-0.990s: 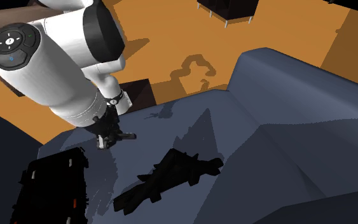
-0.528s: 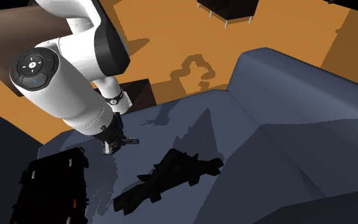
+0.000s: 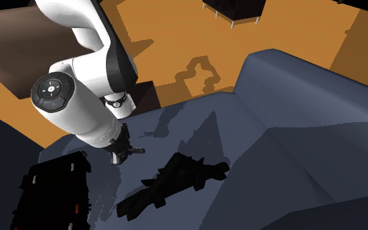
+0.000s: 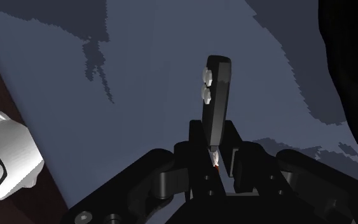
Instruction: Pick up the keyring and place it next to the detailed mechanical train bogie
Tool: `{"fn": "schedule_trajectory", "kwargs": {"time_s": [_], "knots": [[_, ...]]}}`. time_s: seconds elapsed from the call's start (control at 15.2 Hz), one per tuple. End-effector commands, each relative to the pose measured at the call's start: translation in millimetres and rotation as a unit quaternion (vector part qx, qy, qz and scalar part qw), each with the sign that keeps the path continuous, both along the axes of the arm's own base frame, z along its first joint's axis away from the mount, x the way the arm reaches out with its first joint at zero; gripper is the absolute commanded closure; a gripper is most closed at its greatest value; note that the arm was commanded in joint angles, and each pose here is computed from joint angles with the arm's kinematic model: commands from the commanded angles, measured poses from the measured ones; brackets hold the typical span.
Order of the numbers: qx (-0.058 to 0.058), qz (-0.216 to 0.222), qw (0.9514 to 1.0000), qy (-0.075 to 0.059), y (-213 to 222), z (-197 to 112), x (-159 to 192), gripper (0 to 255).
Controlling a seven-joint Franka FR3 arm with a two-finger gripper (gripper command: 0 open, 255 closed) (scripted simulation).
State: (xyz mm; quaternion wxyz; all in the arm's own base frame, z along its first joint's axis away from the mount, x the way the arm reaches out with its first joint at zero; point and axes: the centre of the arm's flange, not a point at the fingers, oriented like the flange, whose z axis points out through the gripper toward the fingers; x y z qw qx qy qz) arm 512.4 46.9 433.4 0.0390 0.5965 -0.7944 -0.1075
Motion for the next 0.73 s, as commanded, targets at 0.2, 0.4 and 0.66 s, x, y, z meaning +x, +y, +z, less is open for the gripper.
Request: {"fn": "schedule_trajectory", "kwargs": {"time_s": [0.2,0.4,0.66], "knots": [[0.000,0.000,1.0000,0.000,0.3,-27.6,1.7,255],[0.000,0.000,1.0000,0.000,0.3,-43.4,1.7,255],[0.000,0.000,1.0000,0.000,0.3,-64.6,1.7,255]]}}
